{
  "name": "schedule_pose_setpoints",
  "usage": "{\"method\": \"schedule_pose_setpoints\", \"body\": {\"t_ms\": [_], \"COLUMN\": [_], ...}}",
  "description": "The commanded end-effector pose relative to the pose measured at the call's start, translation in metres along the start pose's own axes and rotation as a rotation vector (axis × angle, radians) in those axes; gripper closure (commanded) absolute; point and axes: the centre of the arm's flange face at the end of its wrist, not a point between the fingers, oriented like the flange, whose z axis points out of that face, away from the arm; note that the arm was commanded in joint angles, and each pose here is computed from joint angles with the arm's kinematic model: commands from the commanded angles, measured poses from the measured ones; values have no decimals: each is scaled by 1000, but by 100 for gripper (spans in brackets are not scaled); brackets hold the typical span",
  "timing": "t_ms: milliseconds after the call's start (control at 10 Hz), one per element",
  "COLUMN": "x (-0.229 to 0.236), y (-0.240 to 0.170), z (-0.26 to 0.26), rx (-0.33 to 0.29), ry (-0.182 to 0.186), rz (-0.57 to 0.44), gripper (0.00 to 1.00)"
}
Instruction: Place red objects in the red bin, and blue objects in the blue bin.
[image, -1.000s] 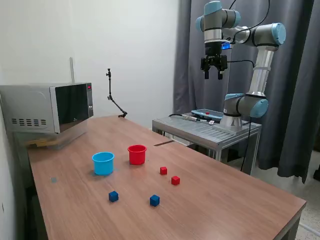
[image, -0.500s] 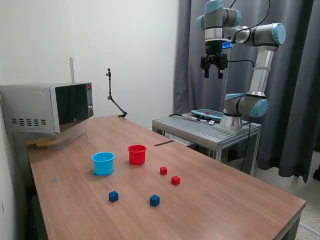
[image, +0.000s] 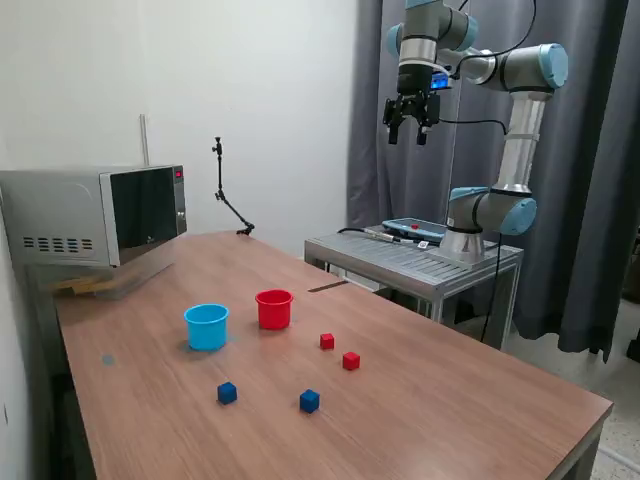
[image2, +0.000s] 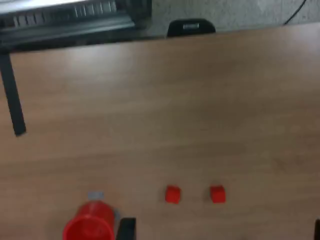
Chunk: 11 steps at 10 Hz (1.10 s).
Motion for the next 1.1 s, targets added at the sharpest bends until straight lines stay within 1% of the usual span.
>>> {"method": "schedule_pose_setpoints", "body": {"t_ms": [0, 100, 200, 400, 500, 600, 700, 800, 900, 1000], "x": [5, 27, 44, 55, 71, 90, 108, 117, 121, 123], "y": [30, 46, 70, 127, 149, 182, 200, 213, 223, 233], "z": [-5, -7, -5, 4, 10, 36, 55, 74, 92, 120], "rx": [-32, -66, -85, -112, -132, -115, -103, -96, -112, -90], "ry": [9, 16, 21, 27, 60, 101, 117, 131, 136, 134], "rz": [-64, -110, -137, -138, -149, -149, -168, -176, -180, -180], "gripper": [0, 0, 0, 0, 0, 0, 0, 0, 0, 0]}}
